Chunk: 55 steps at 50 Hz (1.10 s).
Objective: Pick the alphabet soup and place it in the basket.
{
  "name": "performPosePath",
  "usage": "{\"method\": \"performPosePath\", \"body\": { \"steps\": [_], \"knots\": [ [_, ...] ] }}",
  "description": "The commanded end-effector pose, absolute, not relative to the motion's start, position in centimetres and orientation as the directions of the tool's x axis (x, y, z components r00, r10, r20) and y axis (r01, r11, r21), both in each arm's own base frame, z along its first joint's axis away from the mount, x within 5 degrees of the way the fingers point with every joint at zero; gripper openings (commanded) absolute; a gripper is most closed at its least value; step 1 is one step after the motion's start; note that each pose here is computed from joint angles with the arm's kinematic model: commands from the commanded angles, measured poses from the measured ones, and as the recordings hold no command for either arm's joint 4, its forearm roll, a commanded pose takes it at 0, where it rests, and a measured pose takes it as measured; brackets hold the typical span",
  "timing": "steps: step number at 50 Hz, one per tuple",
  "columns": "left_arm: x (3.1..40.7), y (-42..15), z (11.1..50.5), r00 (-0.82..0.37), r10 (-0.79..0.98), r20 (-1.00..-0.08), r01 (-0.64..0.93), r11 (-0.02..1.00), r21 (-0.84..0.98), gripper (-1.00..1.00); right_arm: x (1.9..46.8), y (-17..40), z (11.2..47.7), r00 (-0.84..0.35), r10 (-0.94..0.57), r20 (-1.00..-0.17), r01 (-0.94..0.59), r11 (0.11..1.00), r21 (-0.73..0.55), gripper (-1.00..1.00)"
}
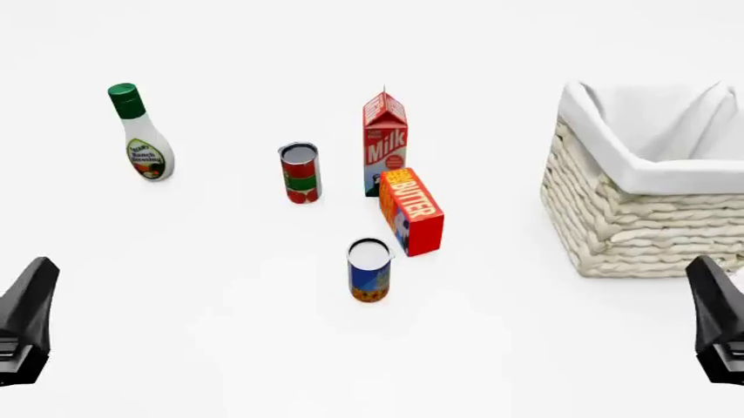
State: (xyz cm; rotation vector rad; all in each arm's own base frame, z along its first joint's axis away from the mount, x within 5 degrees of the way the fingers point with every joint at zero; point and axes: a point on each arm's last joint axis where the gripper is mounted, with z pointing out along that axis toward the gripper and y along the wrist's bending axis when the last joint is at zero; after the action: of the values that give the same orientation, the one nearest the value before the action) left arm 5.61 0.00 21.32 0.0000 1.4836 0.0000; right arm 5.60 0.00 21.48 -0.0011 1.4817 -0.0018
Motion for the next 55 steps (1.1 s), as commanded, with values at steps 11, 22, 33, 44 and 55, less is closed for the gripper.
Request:
{"method": "performPosePath", "body": {
  "steps": [11,22,33,44,55],
  "knots": [
    [5.6,0.0,21.3,0.087,0.000,-0.996,0.000,1.000,0.000,1.00,5.6,0.1,21.6,0.089,0.001,-0.996,-0.012,1.000,0.000,1.00],
    [5.6,0.0,21.3,0.087,0.000,-0.996,0.000,1.000,0.000,1.00,5.4,0.2,22.5,0.098,-0.005,-0.995,-0.039,0.999,-0.008,1.00],
    [5.6,0.0,21.3,0.087,0.000,-0.996,0.000,1.000,0.000,1.00,5.3,0.5,24.9,0.135,-0.012,-0.991,-0.098,0.995,-0.025,1.00],
    [5.6,0.0,21.3,0.087,0.000,-0.996,0.000,1.000,0.000,1.00,5.4,0.8,26.2,0.154,-0.017,-0.988,-0.146,0.988,-0.040,1.00],
    [5.6,0.0,21.3,0.087,0.000,-0.996,0.000,1.000,0.000,1.00,6.2,1.3,26.4,0.154,-0.016,-0.988,-0.204,0.978,-0.048,1.00]
  ]
}}
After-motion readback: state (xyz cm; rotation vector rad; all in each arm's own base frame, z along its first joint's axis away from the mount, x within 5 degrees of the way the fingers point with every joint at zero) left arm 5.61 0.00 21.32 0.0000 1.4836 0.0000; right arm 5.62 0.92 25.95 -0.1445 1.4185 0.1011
